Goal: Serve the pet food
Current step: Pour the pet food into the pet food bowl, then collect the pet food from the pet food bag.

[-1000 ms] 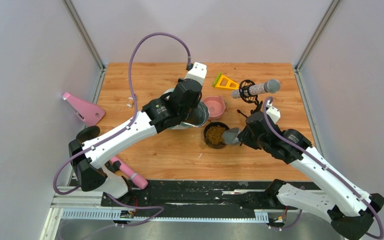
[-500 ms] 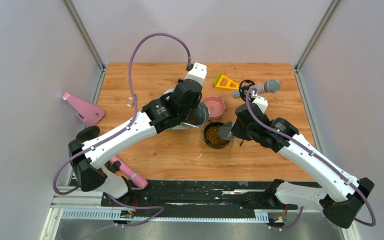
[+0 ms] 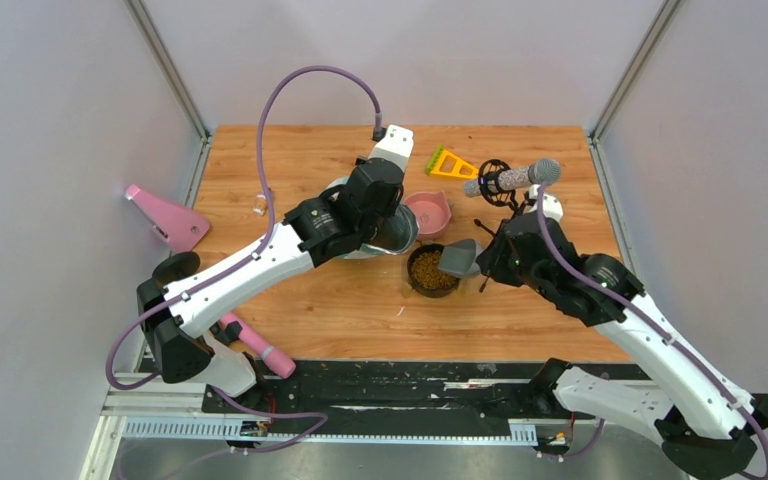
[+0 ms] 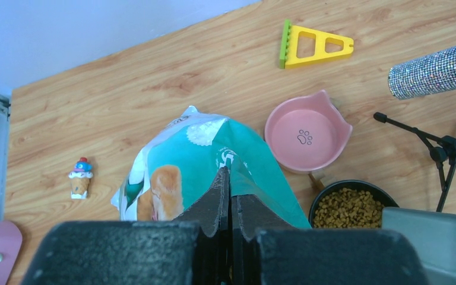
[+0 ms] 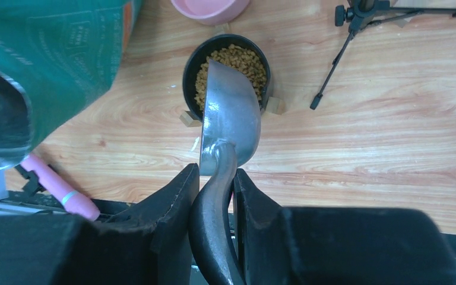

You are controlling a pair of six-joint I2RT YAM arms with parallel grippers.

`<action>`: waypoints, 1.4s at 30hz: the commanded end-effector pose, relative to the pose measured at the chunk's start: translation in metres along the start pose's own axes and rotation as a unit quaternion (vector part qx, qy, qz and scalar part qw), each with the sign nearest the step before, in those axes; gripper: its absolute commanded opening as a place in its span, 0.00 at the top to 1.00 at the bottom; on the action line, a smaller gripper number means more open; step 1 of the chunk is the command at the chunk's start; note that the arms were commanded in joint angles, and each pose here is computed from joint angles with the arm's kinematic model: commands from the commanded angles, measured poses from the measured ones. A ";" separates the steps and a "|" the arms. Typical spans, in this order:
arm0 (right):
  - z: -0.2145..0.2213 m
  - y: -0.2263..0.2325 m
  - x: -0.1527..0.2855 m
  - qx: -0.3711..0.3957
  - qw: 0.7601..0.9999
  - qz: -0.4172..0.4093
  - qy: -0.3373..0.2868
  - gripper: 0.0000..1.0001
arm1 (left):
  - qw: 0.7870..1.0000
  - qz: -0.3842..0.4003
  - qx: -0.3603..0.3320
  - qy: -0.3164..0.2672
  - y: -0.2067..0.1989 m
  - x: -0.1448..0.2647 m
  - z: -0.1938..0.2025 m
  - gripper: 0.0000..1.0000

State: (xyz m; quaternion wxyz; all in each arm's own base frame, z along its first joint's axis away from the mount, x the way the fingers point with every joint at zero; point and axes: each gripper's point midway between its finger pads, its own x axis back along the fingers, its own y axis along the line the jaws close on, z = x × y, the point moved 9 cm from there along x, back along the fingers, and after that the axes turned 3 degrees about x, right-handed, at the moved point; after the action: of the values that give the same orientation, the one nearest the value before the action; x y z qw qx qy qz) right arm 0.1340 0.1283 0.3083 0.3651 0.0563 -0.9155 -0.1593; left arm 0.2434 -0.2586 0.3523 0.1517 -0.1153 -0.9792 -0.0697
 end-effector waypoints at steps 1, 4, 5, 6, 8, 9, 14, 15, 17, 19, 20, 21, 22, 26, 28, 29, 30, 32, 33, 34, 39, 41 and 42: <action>-0.022 0.003 0.034 -0.014 0.997 -0.056 -0.057 1.00 | 0.995 -0.018 0.064 -0.068 0.010 0.010 -0.037 1.00; -0.030 0.005 0.052 -0.031 0.990 -0.104 -0.087 1.00 | 0.996 -0.020 0.064 -0.066 0.010 0.008 -0.037 1.00; -0.033 0.007 0.060 -0.037 0.985 -0.132 -0.100 1.00 | 0.996 -0.019 0.064 -0.066 0.009 0.008 -0.037 1.00; -0.036 0.008 0.070 -0.043 0.979 -0.165 -0.114 1.00 | 0.996 -0.018 0.065 -0.066 0.009 0.007 -0.038 1.00; -0.040 0.013 0.086 -0.052 0.963 -0.226 -0.137 1.00 | 0.996 -0.017 0.065 -0.065 0.009 0.006 -0.038 1.00; -0.041 0.013 0.095 -0.058 0.954 -0.253 -0.147 1.00 | 0.996 -0.015 0.065 -0.065 0.009 0.006 -0.038 1.00; -0.042 0.015 0.120 -0.054 0.931 -0.327 -0.154 1.00 | 0.996 -0.012 0.063 -0.064 0.007 0.005 -0.039 1.00; -0.042 0.015 0.122 -0.050 0.929 -0.333 -0.153 1.00 | 0.996 -0.012 0.063 -0.064 0.007 0.005 -0.040 1.00; -0.041 0.017 0.123 -0.041 0.927 -0.343 -0.148 1.00 | 0.996 -0.014 0.063 -0.062 0.007 0.004 -0.040 1.00; -0.041 0.021 0.119 -0.038 0.928 -0.343 -0.138 1.00 | 0.996 -0.014 0.061 -0.059 0.005 0.003 -0.040 1.00; -0.042 0.023 0.116 -0.038 0.930 -0.340 -0.133 1.00 | 0.996 -0.012 0.060 -0.057 0.005 0.002 -0.040 1.00; -0.043 0.026 0.112 -0.038 0.932 -0.336 -0.128 1.00 | 0.997 -0.008 0.058 -0.054 0.003 0.001 -0.040 1.00; -0.045 0.030 0.108 -0.039 0.935 -0.331 -0.122 1.00 | 0.997 -0.007 0.056 -0.052 0.003 0.001 -0.040 1.00; -0.059 0.048 0.085 -0.049 0.950 -0.286 -0.118 1.00 | 0.998 -0.005 0.050 -0.049 0.001 -0.001 -0.040 1.00; -0.067 0.059 0.071 -0.043 0.957 -0.264 -0.113 1.00 | 0.998 0.004 0.045 -0.048 -0.002 -0.003 -0.040 1.00; -0.071 0.065 0.062 -0.038 0.961 -0.250 -0.109 1.00 | 0.998 0.013 0.043 -0.045 -0.005 -0.005 -0.041 1.00; -0.074 0.070 0.055 -0.039 0.966 -0.234 -0.101 1.00 | 0.998 0.015 0.038 -0.038 -0.006 -0.006 -0.039 1.00; -0.077 0.081 0.032 -0.039 0.979 -0.187 -0.070 1.00 | 0.999 0.011 0.035 -0.029 -0.010 -0.009 -0.040 1.00; -0.078 0.082 0.025 -0.043 0.985 -0.157 -0.058 1.00 | 0.999 0.008 0.036 -0.029 -0.011 -0.011 -0.042 1.00; -0.079 0.084 0.018 -0.042 0.990 -0.129 -0.046 1.00 | 0.999 0.006 0.039 -0.029 -0.012 -0.012 -0.043 1.00; -0.071 0.090 -0.015 -0.051 0.997 -0.055 -0.001 1.00 | 0.998 0.036 0.052 -0.028 -0.021 -0.015 -0.042 1.00; -0.069 0.094 -0.027 -0.048 0.998 -0.045 0.006 1.00 | 0.997 0.042 0.055 -0.025 -0.024 -0.017 -0.042 1.00; -0.069 0.096 -0.033 -0.046 0.998 -0.037 0.007 1.00 | 0.997 0.043 0.056 -0.023 -0.025 -0.017 -0.042 1.00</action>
State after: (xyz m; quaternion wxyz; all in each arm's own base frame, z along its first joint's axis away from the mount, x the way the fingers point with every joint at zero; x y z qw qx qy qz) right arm 0.1962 0.2103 0.3630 0.3816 0.1225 -0.8915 -0.2113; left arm 0.2621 -0.2865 0.3483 0.1832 -0.1398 -0.9698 -0.0801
